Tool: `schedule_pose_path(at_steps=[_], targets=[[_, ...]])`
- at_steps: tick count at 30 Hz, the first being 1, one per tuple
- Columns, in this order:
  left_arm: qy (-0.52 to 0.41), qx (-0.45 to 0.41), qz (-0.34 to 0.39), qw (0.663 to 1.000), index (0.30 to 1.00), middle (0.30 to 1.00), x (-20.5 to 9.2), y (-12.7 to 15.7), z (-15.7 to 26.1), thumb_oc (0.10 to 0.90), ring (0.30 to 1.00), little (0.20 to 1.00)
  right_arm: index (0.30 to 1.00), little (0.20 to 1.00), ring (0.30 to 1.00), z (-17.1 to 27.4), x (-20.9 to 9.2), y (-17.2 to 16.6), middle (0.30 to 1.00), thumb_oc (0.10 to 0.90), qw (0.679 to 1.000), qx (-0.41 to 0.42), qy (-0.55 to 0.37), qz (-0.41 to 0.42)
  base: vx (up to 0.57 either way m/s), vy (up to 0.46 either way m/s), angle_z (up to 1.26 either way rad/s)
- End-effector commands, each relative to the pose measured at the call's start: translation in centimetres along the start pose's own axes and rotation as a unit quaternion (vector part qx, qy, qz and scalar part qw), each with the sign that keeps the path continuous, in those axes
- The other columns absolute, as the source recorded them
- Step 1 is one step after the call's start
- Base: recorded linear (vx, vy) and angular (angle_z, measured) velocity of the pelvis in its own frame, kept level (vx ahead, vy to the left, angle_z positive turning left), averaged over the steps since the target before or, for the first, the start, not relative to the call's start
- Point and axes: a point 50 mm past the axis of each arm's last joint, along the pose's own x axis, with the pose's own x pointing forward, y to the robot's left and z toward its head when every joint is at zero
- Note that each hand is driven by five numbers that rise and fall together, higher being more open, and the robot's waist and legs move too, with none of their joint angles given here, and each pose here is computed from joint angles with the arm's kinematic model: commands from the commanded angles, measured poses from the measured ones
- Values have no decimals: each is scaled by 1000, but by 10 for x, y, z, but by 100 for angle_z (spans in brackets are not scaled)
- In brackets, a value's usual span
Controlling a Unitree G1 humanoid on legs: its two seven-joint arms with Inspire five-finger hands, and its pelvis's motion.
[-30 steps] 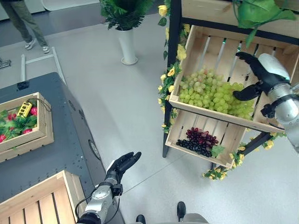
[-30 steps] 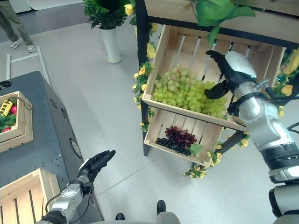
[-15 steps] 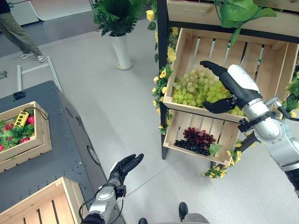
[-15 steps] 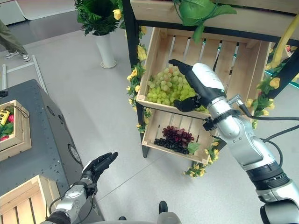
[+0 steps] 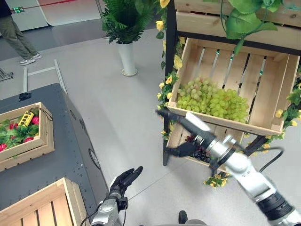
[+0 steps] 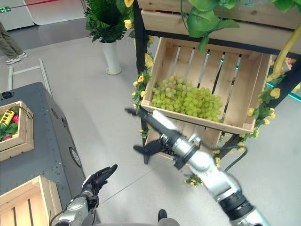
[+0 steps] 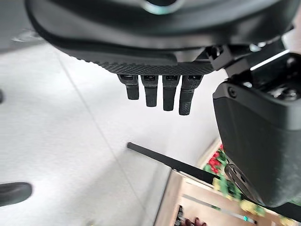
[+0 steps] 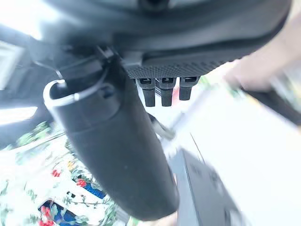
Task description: Pick up the fruits from the basket on one side to the basket on the other side
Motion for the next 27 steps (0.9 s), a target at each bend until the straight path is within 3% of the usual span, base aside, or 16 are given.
schedule_pose_path(at_steps=[1, 7, 13, 18, 27], targets=[[-101, 3, 30, 994, 900, 900, 10, 5, 45, 800, 900, 900, 900, 900, 900, 38, 14, -13, 900, 800, 992, 10, -122, -12, 8, -66, 3], [-73, 18, 48, 996, 900, 900, 11, 6, 33, 800, 900, 900, 900, 900, 900, 7, 22, 21, 900, 800, 992, 97, -70, 33, -2, -67, 9], [-14, 66, 52, 996, 900, 900, 9, 6, 9, 800, 900, 900, 900, 900, 900, -58, 13, 67, 900, 800, 981, 158, 95, 65, 33, -35, 19], [43, 134, 41, 989, 900, 900, 6, 5, -14, 800, 900, 900, 900, 900, 900, -117, -20, 103, 900, 800, 935, 232, 260, 71, 25, -46, 20], [102, 202, 16, 974, 900, 900, 0, 3, -36, 800, 900, 900, 900, 900, 900, -168, -80, 131, 900, 800, 848, 250, 462, 67, 38, -25, 17]])
